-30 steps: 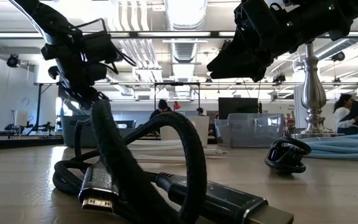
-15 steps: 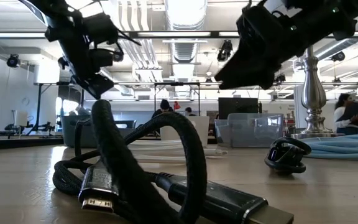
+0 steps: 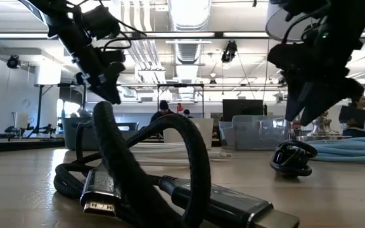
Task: Pick & Place USB Port
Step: Put the blue HDMI cable into the blue bin
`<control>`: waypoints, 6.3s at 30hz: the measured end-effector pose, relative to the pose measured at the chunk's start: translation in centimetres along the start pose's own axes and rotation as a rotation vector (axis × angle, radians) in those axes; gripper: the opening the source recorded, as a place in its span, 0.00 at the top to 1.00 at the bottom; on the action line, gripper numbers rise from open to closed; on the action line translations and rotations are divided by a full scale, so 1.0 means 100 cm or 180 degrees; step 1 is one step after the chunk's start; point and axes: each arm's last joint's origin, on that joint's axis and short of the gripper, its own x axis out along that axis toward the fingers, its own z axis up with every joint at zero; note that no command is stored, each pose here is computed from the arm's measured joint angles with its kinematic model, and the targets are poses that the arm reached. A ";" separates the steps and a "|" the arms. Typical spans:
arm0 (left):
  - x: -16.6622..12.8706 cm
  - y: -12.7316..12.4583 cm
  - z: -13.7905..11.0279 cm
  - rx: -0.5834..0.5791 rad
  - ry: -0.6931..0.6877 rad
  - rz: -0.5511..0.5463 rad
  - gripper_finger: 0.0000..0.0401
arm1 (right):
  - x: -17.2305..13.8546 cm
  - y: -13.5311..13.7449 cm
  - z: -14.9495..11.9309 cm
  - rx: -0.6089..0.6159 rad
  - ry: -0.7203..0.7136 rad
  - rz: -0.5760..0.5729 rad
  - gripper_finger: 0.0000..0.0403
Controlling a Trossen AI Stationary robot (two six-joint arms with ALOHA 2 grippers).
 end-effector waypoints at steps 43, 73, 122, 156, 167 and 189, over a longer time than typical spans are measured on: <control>0.011 -0.017 -0.016 -0.0186 -0.0188 -0.0876 0.63 | 0.056 0.025 -0.007 -0.0458 -0.0396 0.0050 0.89; -0.024 -0.089 -0.060 -0.0805 -0.1171 -0.2645 0.64 | 0.022 0.086 0.019 -0.1561 -0.1793 0.1786 0.91; 0.004 -0.149 -0.046 -0.0174 -0.0878 -0.2767 0.87 | 0.028 0.084 0.016 -0.1549 -0.1689 0.1680 0.67; -0.011 0.056 -0.069 -0.0744 -0.1245 -0.1227 0.88 | 0.030 0.082 0.016 -0.1814 -0.1713 0.1560 0.65; 0.005 0.088 -0.095 -0.1027 -0.1050 -0.1259 0.86 | 0.032 0.081 0.021 -0.1773 -0.1725 0.1523 0.67; 0.005 0.089 -0.099 -0.1251 -0.1039 -0.1016 0.58 | 0.032 0.081 0.020 -0.1701 -0.1705 0.1557 0.68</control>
